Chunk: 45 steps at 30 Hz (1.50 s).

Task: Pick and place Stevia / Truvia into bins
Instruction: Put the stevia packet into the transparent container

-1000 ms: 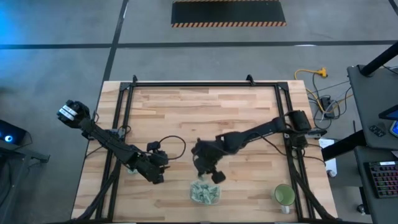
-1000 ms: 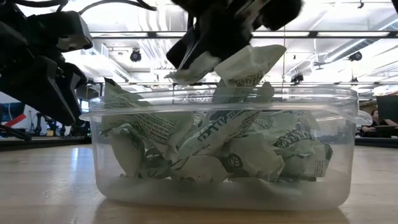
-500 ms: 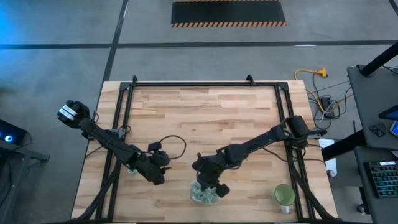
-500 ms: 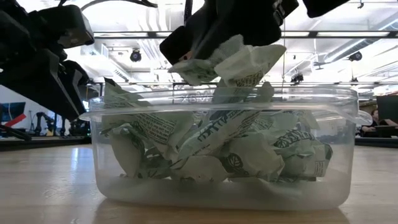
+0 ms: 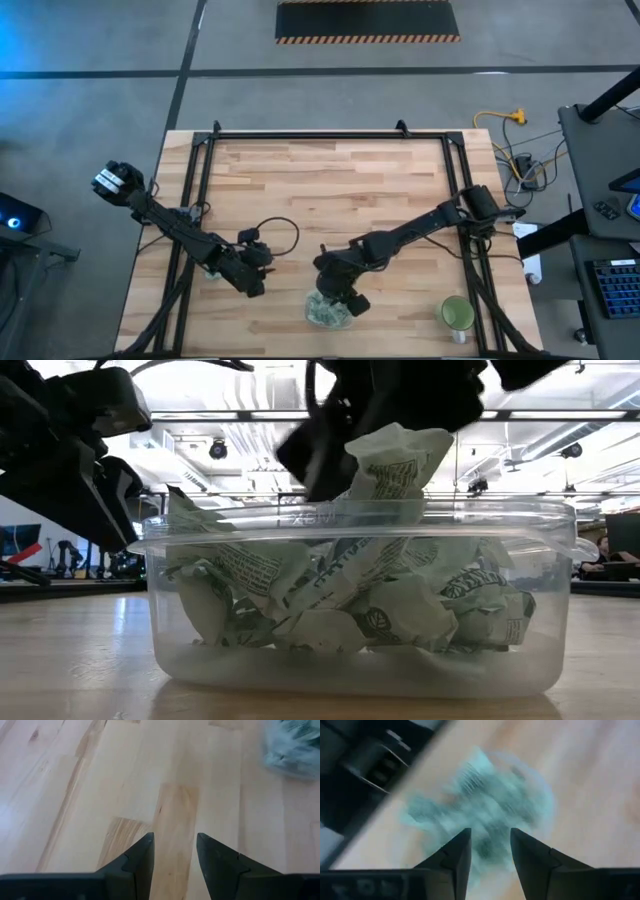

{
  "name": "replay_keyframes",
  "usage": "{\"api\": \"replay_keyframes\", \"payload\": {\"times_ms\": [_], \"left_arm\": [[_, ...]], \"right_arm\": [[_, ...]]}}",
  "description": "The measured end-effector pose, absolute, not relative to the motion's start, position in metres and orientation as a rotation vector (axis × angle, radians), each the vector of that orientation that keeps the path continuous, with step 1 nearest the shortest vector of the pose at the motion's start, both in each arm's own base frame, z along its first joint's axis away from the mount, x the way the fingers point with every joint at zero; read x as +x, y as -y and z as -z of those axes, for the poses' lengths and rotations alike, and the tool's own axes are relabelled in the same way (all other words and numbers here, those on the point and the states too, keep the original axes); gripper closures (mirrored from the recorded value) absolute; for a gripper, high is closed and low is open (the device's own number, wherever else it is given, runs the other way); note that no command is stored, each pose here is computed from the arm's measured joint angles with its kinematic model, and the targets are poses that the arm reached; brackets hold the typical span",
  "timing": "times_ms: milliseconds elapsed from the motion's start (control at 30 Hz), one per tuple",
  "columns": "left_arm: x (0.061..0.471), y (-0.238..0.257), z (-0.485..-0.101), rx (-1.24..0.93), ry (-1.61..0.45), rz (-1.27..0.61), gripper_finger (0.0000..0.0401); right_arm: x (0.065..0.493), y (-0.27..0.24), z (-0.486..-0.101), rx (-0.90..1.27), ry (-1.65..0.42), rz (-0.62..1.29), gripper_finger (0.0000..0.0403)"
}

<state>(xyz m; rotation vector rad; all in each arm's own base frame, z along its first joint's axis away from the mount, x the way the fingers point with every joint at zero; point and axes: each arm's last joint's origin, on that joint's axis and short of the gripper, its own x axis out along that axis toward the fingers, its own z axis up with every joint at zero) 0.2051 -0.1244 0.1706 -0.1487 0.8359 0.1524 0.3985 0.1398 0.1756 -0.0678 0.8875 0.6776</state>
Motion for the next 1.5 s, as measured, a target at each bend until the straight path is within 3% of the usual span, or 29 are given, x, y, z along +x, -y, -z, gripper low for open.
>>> {"api": "replay_keyframes", "payload": {"times_ms": [167,333,700,1000,1500], "left_arm": [[0.199,0.121,-0.173,-0.201,-0.937,-0.254,0.0269],[0.187,0.115,-0.171,-0.303,-1.092,-0.372,0.027],[0.173,0.114,-0.168,-0.49,-1.338,-0.434,0.027],[0.156,0.105,-0.167,-0.542,-1.48,-0.672,0.027],[0.167,0.113,-0.157,-0.526,-1.473,-0.58,0.0269]], "right_arm": [[0.385,-0.128,-0.181,-0.139,-1.038,-0.438,0.0271],[0.377,-0.123,-0.19,-0.177,-1.08,-0.343,0.0271],[0.37,-0.119,-0.198,-0.211,-1.079,-0.33,0.029],[0.359,-0.115,-0.178,-0.215,-1.14,-0.324,0.0316],[0.36,-0.114,-0.174,-0.215,-1.111,-0.326,0.0335]]}}
